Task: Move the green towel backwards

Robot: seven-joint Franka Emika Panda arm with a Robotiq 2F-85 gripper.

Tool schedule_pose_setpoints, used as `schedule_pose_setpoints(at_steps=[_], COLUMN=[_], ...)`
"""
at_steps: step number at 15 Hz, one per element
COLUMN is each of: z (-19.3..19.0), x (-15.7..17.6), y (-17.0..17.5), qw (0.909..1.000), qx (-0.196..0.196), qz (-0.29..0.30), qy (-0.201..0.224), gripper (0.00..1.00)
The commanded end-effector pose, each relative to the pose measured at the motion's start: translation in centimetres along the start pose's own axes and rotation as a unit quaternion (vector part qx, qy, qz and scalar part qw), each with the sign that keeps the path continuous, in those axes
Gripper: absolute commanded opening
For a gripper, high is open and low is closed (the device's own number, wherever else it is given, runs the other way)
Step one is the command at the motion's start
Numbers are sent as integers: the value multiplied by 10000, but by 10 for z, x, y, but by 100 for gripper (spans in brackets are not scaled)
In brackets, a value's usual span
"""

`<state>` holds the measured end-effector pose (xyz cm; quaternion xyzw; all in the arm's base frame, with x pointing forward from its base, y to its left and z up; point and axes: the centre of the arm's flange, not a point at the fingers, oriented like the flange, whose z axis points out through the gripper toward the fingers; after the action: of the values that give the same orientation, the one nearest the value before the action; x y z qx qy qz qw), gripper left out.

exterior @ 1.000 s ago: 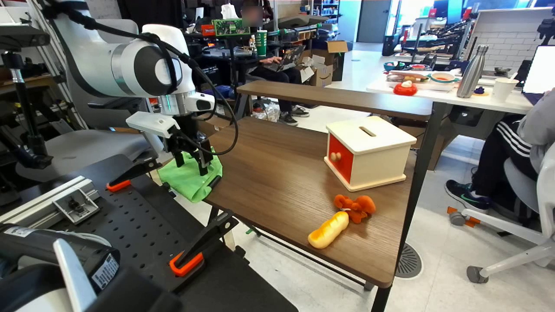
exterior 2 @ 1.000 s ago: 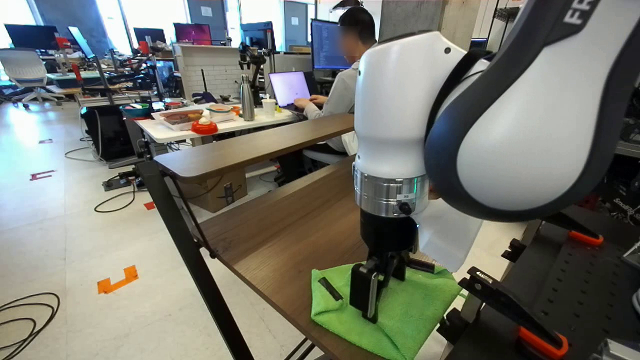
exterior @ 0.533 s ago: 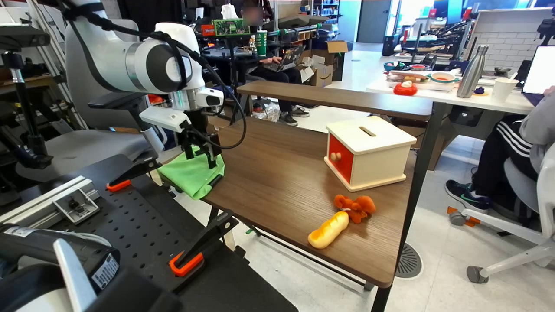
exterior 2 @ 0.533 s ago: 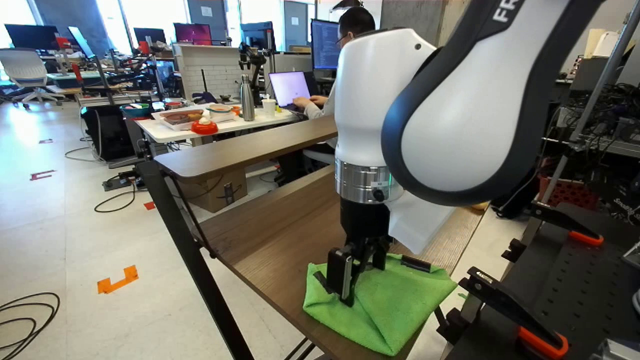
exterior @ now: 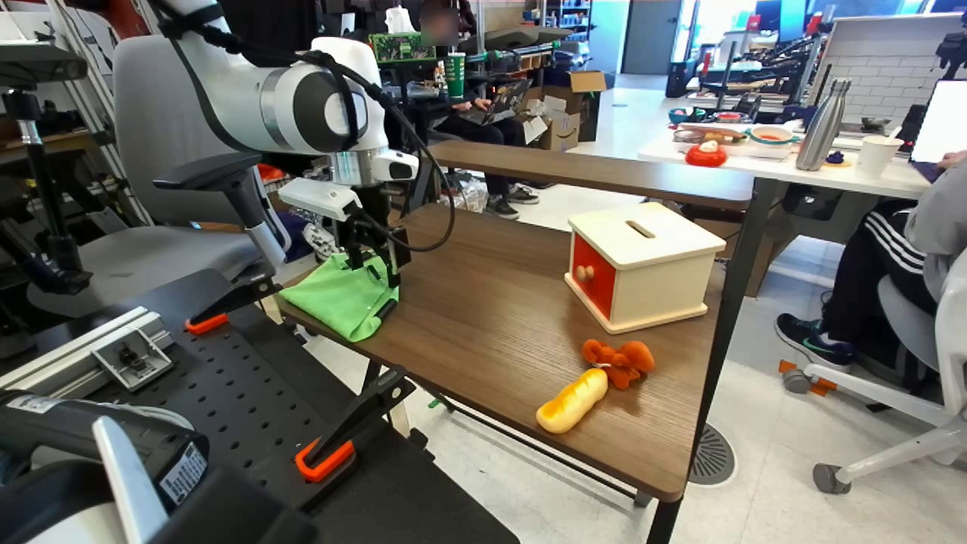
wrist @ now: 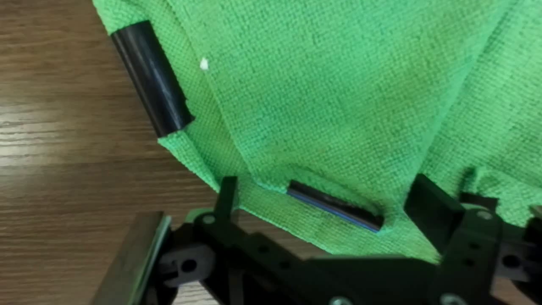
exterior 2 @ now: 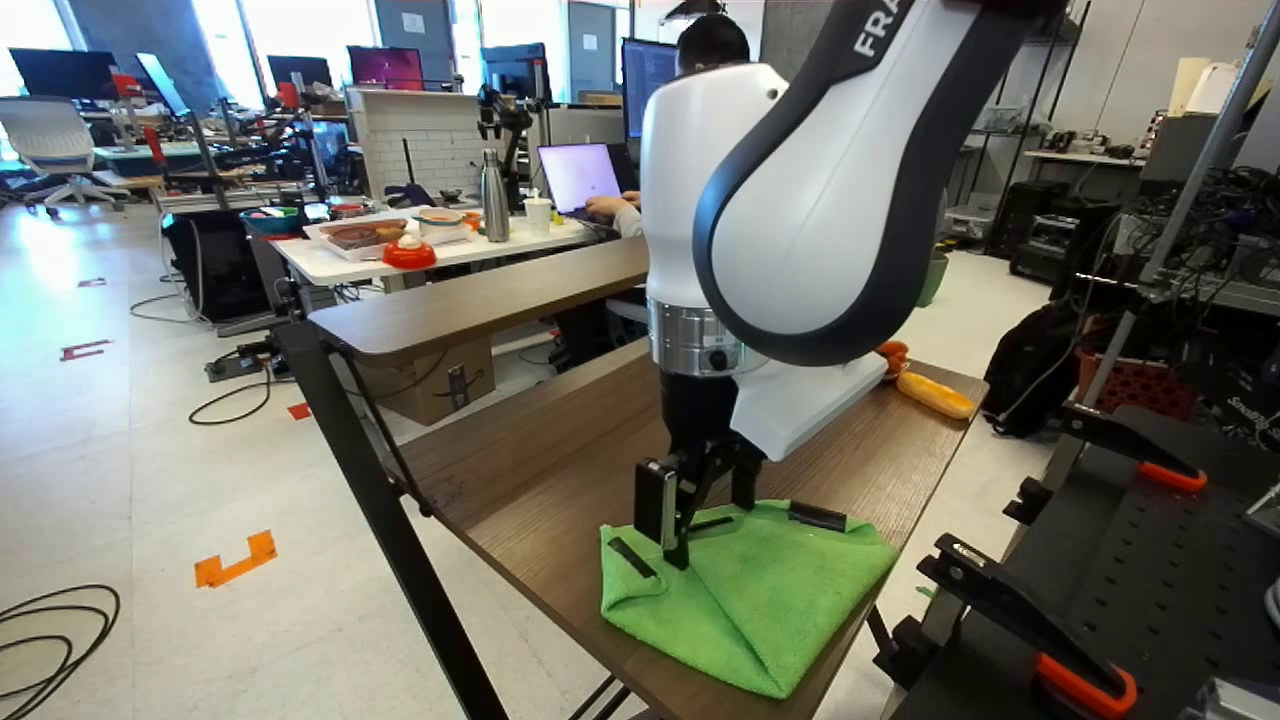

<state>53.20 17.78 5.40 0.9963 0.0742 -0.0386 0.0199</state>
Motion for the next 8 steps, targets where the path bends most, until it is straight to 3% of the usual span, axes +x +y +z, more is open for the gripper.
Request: schedule_pose_setpoints(at_steps=[1, 8], z=[20, 28], x=[16, 40], y=[11, 35], qw=[9996, 9986], qx=[-87, -333], qz=[101, 337], qy=[-239, -232], gripper=[100, 100])
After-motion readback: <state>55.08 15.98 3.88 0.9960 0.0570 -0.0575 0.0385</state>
